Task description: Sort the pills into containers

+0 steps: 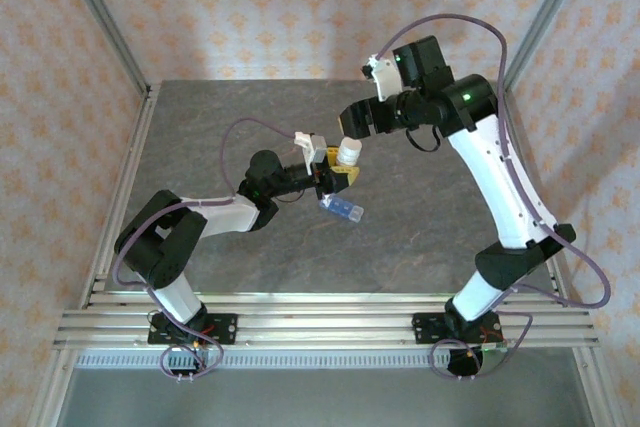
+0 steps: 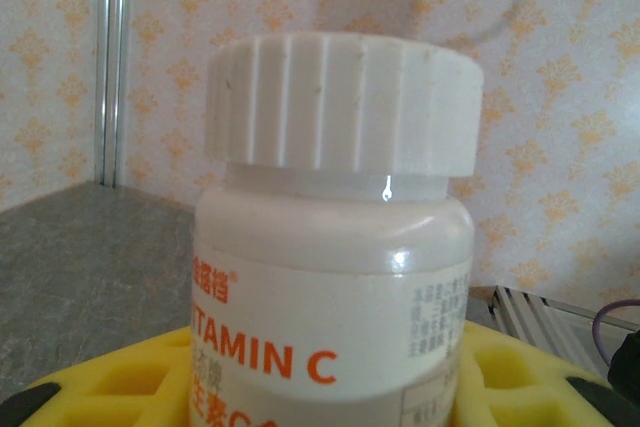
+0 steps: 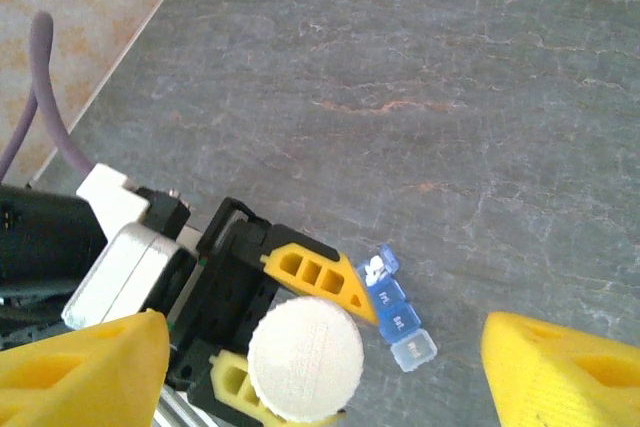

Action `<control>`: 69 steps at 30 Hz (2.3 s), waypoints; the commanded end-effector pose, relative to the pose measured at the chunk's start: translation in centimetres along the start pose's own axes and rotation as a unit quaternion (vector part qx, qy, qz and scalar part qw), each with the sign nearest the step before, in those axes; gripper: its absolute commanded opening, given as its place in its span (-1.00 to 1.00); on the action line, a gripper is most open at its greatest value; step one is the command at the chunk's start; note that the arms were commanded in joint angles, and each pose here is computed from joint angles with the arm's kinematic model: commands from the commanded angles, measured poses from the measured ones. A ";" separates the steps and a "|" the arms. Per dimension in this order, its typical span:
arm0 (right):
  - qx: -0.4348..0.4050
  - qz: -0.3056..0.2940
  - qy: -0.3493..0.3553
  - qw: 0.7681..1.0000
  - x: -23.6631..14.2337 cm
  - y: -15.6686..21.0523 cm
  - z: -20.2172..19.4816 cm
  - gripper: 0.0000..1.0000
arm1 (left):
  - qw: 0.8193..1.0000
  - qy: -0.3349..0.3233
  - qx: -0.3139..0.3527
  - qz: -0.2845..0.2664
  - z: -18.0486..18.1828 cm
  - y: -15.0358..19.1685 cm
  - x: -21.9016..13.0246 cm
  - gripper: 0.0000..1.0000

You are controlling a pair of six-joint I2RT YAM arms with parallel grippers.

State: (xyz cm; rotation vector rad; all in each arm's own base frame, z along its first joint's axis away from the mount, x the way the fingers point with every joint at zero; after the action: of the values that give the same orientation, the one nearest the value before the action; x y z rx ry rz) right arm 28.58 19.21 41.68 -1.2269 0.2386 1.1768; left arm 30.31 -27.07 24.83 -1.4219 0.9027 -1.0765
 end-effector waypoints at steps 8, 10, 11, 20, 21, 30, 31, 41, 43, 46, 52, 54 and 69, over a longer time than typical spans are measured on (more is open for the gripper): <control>-0.021 0.051 -0.002 0.998 1.1 2.0 -0.8 0.63 | 0.998 0.024 0.032 -0.040 -0.9 -3.0 0.1 -1.00; -0.016 0.062 -0.011 0.998 1.7 2.2 -0.8 0.63 | 0.998 0.023 0.033 -0.040 -0.9 -3.0 0.1 -1.00; -0.016 0.067 -0.016 0.998 2.0 2.4 -0.7 0.62 | 0.998 0.023 0.033 -0.039 -0.9 -2.9 0.1 -1.00; -0.002 0.093 -0.036 0.995 3.6 2.8 -0.9 0.46 | 0.998 0.024 0.032 -0.040 -0.8 -2.9 0.3 -1.00; -0.001 0.094 -0.037 0.995 3.7 2.9 -0.9 0.44 | 0.998 0.024 0.032 -0.040 -0.8 -2.9 0.3 -1.00; 0.007 0.106 -0.043 0.993 4.7 3.0 -1.1 0.11 | 0.998 0.025 0.031 -0.040 -0.7 -2.8 0.4 -1.00; 0.008 0.107 -0.043 0.993 4.8 3.0 -1.1 0.04 | 0.998 0.025 0.031 -0.041 -0.8 -2.8 0.4 -1.00; 0.097 0.077 -0.017 0.992 5.7 3.0 -1.9 -0.64 | 0.998 0.012 0.038 -0.041 -0.6 -2.8 0.2 -1.00; 0.123 0.067 -0.020 0.990 5.9 3.1 -2.0 -0.71 | 0.998 0.000 0.042 -0.041 -0.5 -2.8 0.0 -1.00; 0.148 0.043 -0.031 0.988 6.0 3.4 -2.0 -0.74 | 0.998 -0.019 0.051 -0.034 -0.3 -2.6 -0.3 -1.00; 0.155 0.003 -0.010 0.988 5.3 3.2 -2.4 -0.78 | 0.997 -0.051 0.055 -0.030 -0.1 -2.5 -0.8 -0.35; 0.157 -0.007 0.005 0.988 5.2 3.1 -2.8 -0.80 | 0.996 -0.057 0.056 -0.027 -0.1 -2.3 -1.0 0.92; 0.163 -0.067 0.142 0.974 6.0 2.0 -6.8 -0.80 | 0.994 -0.101 0.053 0.003 -0.8 0.8 -3.6 0.99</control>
State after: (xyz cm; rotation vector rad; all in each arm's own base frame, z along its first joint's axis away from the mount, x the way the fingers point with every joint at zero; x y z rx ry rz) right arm 31.20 17.93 33.78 -1.0544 0.5024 0.9294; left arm 28.92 -24.56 22.06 -1.4234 0.8022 -0.9039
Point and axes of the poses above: each hand's point on the last joint's axis, 136 mm out from that joint toward the fingers, its own x axis out along the fingers, its own z axis along the line the jaws close on, y = z × x, the point moved 7 cm from there along -x, back along the fingers, and after that the axes turned 11 degrees about x, right-handed, at the moved point
